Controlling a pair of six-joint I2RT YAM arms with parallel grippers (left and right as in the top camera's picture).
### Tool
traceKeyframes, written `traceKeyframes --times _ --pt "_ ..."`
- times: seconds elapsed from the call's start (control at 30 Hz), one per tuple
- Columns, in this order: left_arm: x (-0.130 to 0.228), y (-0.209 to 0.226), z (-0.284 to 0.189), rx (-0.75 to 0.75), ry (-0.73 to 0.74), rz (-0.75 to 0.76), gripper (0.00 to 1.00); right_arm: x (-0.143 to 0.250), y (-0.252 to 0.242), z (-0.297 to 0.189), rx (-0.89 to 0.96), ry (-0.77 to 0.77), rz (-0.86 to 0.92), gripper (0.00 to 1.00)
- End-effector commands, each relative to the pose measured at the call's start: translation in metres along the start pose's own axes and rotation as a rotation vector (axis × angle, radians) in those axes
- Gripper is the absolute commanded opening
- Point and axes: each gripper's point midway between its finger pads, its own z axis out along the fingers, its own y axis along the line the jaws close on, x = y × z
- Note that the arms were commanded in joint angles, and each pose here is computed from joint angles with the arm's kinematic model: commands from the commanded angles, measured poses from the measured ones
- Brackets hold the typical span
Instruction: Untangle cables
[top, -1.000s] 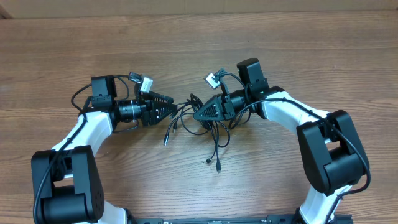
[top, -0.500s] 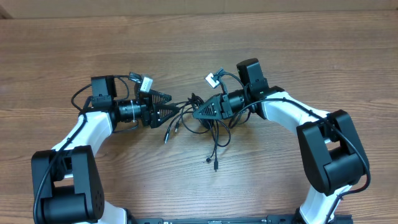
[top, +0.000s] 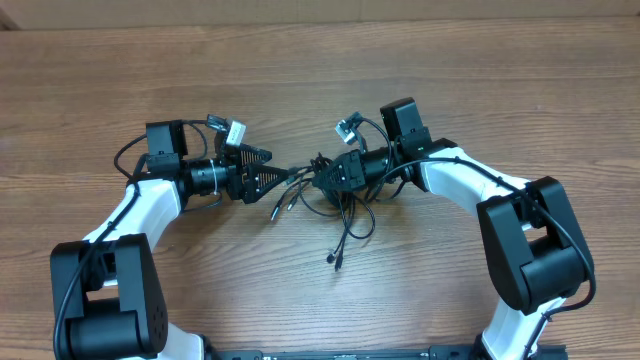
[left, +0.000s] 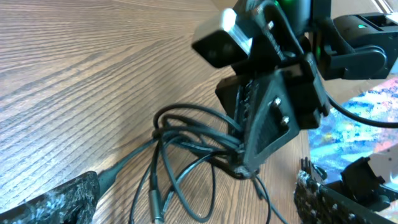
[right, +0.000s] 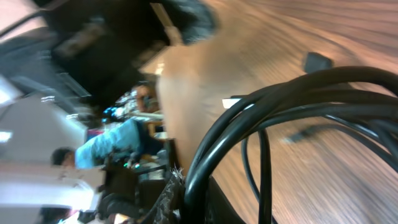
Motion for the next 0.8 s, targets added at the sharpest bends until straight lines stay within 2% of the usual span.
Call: traceKeyframes --times 0.0,0.1,0.47,0.57,0.63,0.77 --pt "-0.004 0.007 0.000 -0.033 0.002 -0.025 1.00 -0.005 -0.016 -0.007 0.142 -0.044 0.012 0.10" --pt "-0.004 0.007 0.000 -0.033 0.002 -0.025 0.99 -0.001 -0.025 -0.008 0.190 -0.041 0.043 0.09" --pt "-0.004 0.007 0.000 -0.033 0.002 -0.025 0.99 -0.001 -0.025 -0.008 0.192 -0.040 0.045 0.07" --pt "-0.004 0.007 0.000 -0.032 0.002 -0.025 0.99 -0.001 -0.025 -0.008 0.190 -0.040 0.045 0.04" --pt "-0.004 0.007 0.000 -0.032 0.002 -0.025 1.00 0.000 -0.020 -0.007 0.163 -0.032 0.044 0.04" --pt "-0.004 0.007 0.000 -0.031 0.002 -0.026 0.94 -0.001 0.006 -0.007 0.012 -0.011 -0.001 0.04"
